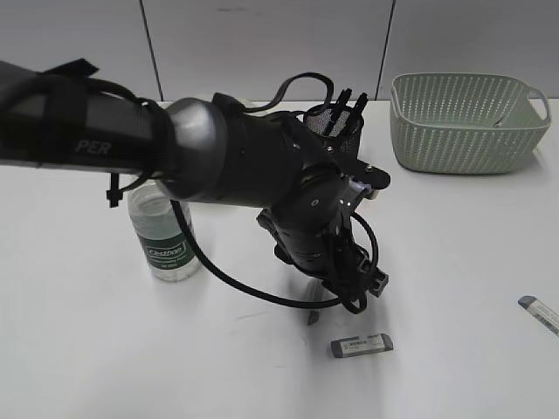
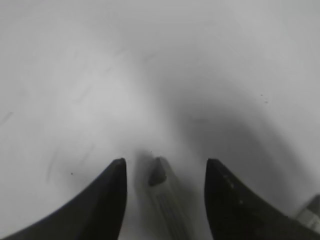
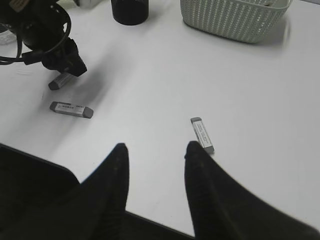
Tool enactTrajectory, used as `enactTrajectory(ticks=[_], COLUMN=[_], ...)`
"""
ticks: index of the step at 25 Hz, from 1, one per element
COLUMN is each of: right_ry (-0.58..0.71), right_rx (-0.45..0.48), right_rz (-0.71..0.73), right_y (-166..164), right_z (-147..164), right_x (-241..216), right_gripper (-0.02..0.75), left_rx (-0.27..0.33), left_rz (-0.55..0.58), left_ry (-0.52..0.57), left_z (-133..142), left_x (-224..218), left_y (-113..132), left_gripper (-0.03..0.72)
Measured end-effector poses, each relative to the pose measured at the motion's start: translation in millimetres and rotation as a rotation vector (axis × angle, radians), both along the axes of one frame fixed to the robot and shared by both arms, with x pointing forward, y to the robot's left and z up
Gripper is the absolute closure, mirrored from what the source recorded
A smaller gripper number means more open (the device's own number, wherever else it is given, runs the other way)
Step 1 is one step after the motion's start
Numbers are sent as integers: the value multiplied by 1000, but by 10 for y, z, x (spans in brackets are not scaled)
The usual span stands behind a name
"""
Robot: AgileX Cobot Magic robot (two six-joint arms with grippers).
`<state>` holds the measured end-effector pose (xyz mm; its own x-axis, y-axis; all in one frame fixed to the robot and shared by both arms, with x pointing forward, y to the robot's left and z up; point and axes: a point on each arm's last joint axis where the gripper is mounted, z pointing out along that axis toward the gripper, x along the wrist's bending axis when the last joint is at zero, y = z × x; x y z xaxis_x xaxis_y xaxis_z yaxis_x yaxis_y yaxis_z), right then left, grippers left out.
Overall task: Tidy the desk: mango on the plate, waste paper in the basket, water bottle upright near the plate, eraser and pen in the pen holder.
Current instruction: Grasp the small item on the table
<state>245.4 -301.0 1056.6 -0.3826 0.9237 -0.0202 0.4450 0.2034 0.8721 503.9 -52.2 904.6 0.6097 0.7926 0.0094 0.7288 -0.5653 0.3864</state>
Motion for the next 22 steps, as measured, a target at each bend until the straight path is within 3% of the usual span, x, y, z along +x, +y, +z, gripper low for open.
enactTrajectory(ticks=[6,12,15,17,20,22], right_ry=[0,0,0,0,0,-1], right_rx=[0,0,0,0,0,0], right_rz=[0,0,0,0,0,0], right_y=[0,0,0,0,0,0], right_z=[0,0,0,0,0,1], right_x=[0,0,0,0,0,0], right_gripper=[427,428,428,428,428,428], left_rx=[-21,3,-10,-43,-134,-241], left_rz=[37,58,58,52,16,-30], left_ry=[-9,25,21,3,-90,-215], left_z=[-12,-192,-186,-148,73,349], left_x=[67,89,95,108,184,315], left_y=[26,41,31,5,-31,-43], left_gripper=[364,391,510,617,618,618])
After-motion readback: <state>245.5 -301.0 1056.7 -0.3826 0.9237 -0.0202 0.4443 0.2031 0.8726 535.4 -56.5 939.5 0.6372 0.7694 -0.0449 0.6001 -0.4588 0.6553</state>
